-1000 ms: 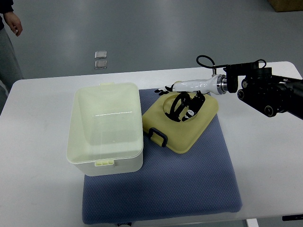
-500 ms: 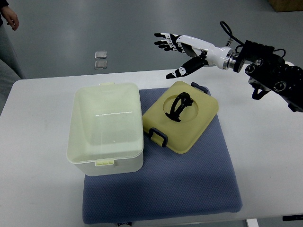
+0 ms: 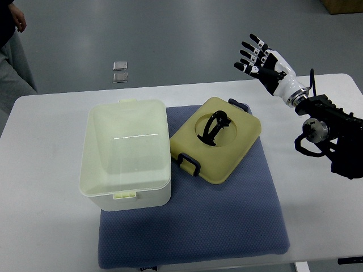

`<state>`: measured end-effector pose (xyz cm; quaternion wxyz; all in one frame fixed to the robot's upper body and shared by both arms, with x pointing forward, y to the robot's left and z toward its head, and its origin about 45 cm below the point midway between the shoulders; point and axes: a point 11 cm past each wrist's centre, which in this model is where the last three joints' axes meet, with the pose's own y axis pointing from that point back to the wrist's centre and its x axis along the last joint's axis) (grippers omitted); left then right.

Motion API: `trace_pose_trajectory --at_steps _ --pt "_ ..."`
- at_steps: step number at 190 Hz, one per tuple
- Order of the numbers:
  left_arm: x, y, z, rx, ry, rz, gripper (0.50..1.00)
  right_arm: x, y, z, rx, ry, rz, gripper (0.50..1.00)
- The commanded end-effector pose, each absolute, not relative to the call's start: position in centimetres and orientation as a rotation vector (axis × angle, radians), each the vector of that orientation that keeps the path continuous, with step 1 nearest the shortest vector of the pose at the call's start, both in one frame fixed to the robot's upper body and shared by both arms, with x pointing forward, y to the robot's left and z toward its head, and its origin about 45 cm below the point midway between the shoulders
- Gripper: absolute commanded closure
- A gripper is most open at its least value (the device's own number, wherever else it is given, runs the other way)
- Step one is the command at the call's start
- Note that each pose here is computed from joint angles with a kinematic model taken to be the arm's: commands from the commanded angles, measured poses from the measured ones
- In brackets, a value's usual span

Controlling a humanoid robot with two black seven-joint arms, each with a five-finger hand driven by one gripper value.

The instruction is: Open white storage box with right hand

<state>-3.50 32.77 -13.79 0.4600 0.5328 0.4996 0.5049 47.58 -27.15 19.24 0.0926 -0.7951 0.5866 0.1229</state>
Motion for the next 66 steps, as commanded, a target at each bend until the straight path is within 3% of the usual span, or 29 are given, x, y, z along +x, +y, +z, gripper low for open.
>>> trace_pose_trajectory --at_steps 1,66 --pt "-3.52 32.77 -13.79 1.312 1.23 1.243 0.5 47.1 -27.48 17.79 -2.318 1.781 0.462 0.572" --pt "-3.52 32.77 -13.79 1.312 1.23 1.243 0.5 46.68 -27.36 17.21 -2.254 1.804 0.424 0.572"
